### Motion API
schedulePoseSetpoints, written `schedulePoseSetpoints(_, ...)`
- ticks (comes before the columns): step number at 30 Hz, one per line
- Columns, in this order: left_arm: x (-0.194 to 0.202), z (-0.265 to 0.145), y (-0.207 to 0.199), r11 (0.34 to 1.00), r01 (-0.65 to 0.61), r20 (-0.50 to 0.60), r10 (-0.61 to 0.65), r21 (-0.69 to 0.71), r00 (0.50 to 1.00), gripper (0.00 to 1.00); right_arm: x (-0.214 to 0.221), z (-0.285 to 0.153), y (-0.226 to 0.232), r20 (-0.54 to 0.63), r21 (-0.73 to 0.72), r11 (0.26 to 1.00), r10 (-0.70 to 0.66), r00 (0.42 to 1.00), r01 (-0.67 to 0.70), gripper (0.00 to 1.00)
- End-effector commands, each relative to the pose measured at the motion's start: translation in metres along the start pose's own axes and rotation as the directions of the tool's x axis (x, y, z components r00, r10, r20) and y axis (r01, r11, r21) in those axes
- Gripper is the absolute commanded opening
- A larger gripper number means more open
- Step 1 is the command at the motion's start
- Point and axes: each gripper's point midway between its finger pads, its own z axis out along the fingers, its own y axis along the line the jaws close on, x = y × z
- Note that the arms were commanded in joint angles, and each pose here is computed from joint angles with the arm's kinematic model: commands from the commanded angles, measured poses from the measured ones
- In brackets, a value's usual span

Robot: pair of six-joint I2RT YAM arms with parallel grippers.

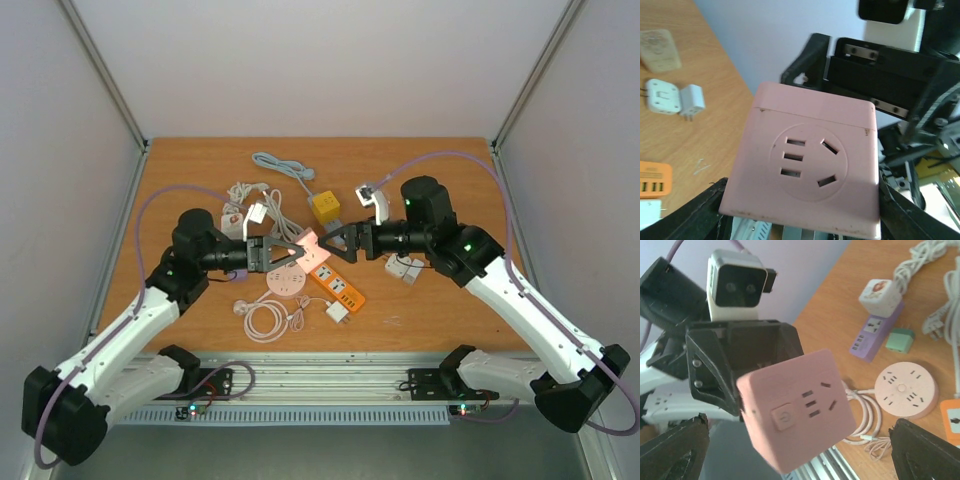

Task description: Insert the plug

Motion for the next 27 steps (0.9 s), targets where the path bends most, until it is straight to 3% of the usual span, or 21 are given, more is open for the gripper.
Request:
schedulePoseSetpoints(1, 0.0, -0.013, -0.061, 0.973, -0.161, -0.015, 0.166, 0.162, 0.986, 0.46, 0.017, -0.006, 0.03, -0.069, -0.175, 0.972, -0.173, 0.982, 0.159, 0.99)
schedulePoseSetpoints(6, 0.002, -0.013, -0.06, 0.971, -0.194, -0.038, 0.201, 0.142, 0.979, 0.45, 0.025, 0.0, 0.045, -0.112, -0.316, 0.938, -0.184, 0.977, 0.14, 0.98)
schedulePoseSetpoints(14, 0.003, -0.009, -0.06, 0.959, -0.24, -0.086, 0.255, 0.153, 0.963, 0.45, 0.029, 0.017, 0.046, -0.183, -0.369, 0.926, -0.162, 0.97, 0.085, 0.98)
schedulePoseSetpoints(24, 0.009, -0.012, -0.055, 0.962, -0.242, -0.12, 0.257, 0.129, 0.959, 0.47, 0.03, 0.014, 0.057, -0.172, -0.42, 0.899, -0.21, 0.962, 0.122, 0.74)
schedulePoseSetpoints(27, 0.01, -0.013, -0.056, 0.96, -0.248, -0.118, 0.263, 0.131, 0.957, 0.48, 0.032, 0.012, 0.063, -0.185, -0.463, 0.88, -0.216, 0.959, 0.108, 0.59)
